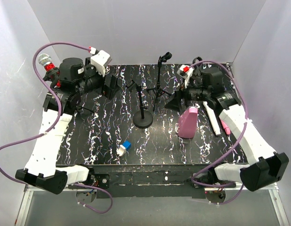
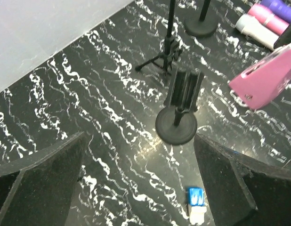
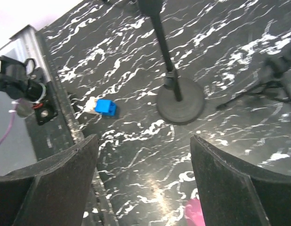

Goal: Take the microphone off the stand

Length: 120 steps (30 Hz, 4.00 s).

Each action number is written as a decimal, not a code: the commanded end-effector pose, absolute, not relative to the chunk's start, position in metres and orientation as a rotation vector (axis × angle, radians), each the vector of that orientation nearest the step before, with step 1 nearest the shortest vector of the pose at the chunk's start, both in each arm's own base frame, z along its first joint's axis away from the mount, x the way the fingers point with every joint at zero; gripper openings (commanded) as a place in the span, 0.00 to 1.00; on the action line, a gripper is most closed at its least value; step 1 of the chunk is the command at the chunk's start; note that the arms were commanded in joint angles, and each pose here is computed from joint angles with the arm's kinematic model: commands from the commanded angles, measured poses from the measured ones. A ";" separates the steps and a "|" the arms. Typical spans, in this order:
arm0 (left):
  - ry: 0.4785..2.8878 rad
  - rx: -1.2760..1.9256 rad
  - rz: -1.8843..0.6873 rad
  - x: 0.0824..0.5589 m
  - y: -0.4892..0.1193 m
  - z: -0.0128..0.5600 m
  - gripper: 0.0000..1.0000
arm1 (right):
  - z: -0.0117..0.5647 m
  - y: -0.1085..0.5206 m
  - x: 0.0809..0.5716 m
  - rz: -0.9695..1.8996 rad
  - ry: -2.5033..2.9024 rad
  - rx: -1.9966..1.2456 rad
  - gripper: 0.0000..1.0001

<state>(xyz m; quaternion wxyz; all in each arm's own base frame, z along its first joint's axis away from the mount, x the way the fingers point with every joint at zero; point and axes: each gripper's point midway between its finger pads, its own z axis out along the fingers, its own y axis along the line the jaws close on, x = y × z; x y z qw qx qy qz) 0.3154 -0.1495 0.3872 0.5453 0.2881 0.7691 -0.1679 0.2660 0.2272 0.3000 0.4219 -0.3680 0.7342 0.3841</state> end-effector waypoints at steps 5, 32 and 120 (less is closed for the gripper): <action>1.754 0.822 -0.357 0.303 -0.149 0.398 0.98 | 0.266 0.274 0.278 1.150 1.953 -0.855 0.76; 1.902 1.065 -0.712 0.297 -0.205 0.386 0.84 | 0.216 0.290 0.298 1.068 2.076 -0.921 0.70; 2.253 0.587 -0.815 0.366 -0.217 0.336 0.00 | 0.187 0.344 0.305 -0.121 0.131 -1.582 0.45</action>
